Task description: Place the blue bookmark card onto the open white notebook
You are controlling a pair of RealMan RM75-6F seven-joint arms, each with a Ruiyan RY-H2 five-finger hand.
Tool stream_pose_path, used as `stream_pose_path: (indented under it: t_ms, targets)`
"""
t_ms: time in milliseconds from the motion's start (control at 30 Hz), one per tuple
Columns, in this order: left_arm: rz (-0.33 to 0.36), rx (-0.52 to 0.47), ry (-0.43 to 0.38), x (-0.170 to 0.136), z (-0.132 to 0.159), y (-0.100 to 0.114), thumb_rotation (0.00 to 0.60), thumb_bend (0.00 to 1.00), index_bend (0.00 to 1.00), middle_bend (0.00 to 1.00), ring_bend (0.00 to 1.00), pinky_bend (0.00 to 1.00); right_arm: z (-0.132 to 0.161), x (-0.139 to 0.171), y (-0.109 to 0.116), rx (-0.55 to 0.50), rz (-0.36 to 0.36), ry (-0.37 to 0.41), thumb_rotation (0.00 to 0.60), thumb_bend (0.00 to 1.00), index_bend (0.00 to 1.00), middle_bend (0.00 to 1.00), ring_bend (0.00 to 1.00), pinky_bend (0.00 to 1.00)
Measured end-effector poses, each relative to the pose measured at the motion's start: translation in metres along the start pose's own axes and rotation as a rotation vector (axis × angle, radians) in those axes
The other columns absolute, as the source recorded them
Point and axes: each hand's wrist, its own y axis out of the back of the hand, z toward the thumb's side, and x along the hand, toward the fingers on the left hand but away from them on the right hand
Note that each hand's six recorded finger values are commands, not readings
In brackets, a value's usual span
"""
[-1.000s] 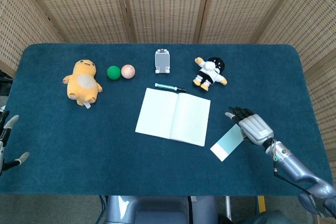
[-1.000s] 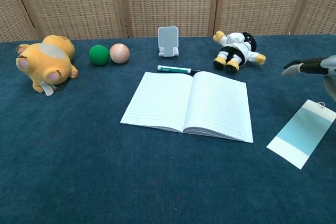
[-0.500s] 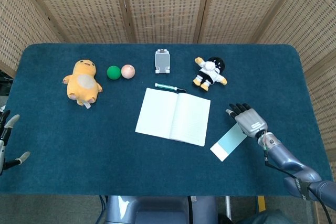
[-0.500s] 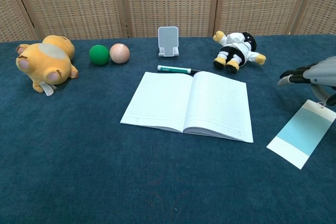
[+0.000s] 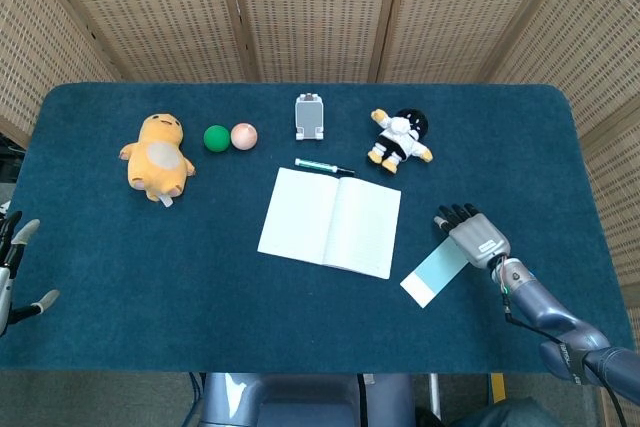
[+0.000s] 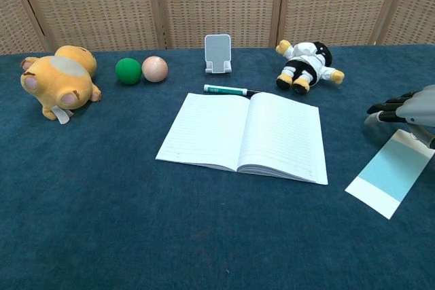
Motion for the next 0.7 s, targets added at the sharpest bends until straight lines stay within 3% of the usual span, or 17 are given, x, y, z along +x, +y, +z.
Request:
stream_pose_path:
  t_ms: [367, 700]
  targets:
    - [0.004, 0.000, -0.006, -0.001, 0.002, 0.000, 0.600, 0.00, 0.00, 0.00, 0.00, 0.00, -0.018, 0.013, -0.029, 0.061, 0.082, -0.036, 0.600, 1.00, 0.13, 0.04, 0.00, 0.09]
    - [-0.002, 0.004, -0.007, -0.001, 0.003, -0.002, 0.600, 0.00, 0.00, 0.00, 0.00, 0.00, -0.041, 0.032, -0.041, 0.082, 0.111, -0.081, 0.600, 1.00, 0.18, 0.09, 0.00, 0.09]
